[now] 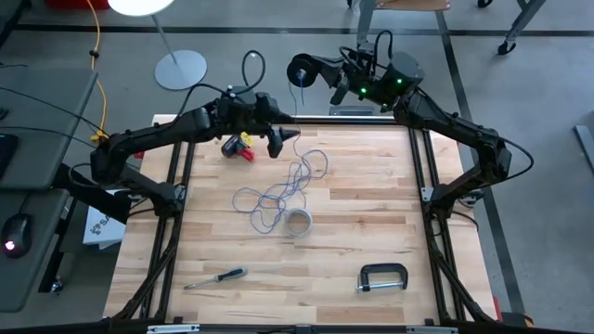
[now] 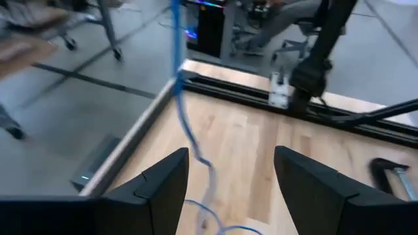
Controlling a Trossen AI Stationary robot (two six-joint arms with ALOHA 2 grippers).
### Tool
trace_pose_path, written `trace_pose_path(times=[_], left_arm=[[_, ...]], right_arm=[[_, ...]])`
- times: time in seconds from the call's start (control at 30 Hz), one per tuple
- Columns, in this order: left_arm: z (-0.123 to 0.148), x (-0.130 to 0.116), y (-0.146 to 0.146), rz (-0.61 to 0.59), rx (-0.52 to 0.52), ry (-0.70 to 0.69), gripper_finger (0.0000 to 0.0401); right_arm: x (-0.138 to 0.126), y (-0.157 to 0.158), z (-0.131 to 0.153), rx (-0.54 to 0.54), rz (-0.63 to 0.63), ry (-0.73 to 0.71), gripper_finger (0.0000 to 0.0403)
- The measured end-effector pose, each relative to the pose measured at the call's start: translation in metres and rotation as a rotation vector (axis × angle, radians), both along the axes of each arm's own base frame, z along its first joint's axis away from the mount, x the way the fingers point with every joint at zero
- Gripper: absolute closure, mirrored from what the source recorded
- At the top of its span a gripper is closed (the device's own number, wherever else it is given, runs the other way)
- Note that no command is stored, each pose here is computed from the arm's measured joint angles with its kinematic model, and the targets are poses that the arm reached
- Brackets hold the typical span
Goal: Coil cords
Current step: Coil the blue wire on the spool
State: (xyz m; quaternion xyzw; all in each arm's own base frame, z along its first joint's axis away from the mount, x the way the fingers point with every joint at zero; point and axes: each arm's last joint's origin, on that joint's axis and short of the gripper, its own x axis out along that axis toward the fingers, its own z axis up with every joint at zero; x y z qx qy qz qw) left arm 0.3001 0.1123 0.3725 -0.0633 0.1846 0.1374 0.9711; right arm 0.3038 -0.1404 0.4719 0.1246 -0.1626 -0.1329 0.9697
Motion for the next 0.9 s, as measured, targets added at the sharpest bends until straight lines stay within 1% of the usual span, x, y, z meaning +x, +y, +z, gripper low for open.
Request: trace_pose_path(times=[0.1,0.2,0.4,0.6,0.77,0.9], left_arm=[[-0.008,0.006,0.003,0.003,-0.02,0.022,0.0183],[-0.01,0.011,0.004,0.006,-0.024,0.012,0.0188],[-0.011,0.012,0.007,0.063,0.019,0.017,0.0225],[-0.01,0.011,0.007,0.061,0.039,0.019,0.0256],[-0.01,0.011,0.006,0.059,0.042,0.02,0.0292],[-0.01,0.011,0.006,0.053,0.054,0.024,0.034]], right_arm=[[0.0,0.0,0.0,-0.005,0.001,-0.002,0.0403],[0.0,0.0,0.001,-0.008,0.004,-0.006,0.0403],[0.0,0.001,0.001,-0.01,0.018,-0.011,0.0403],[0.0,0.001,0.001,-0.011,0.021,-0.011,0.0403],[0.0,0.001,0.001,-0.012,0.022,-0.012,0.0403],[0.0,0.001,0.001,-0.016,0.02,-0.01,0.0403]])
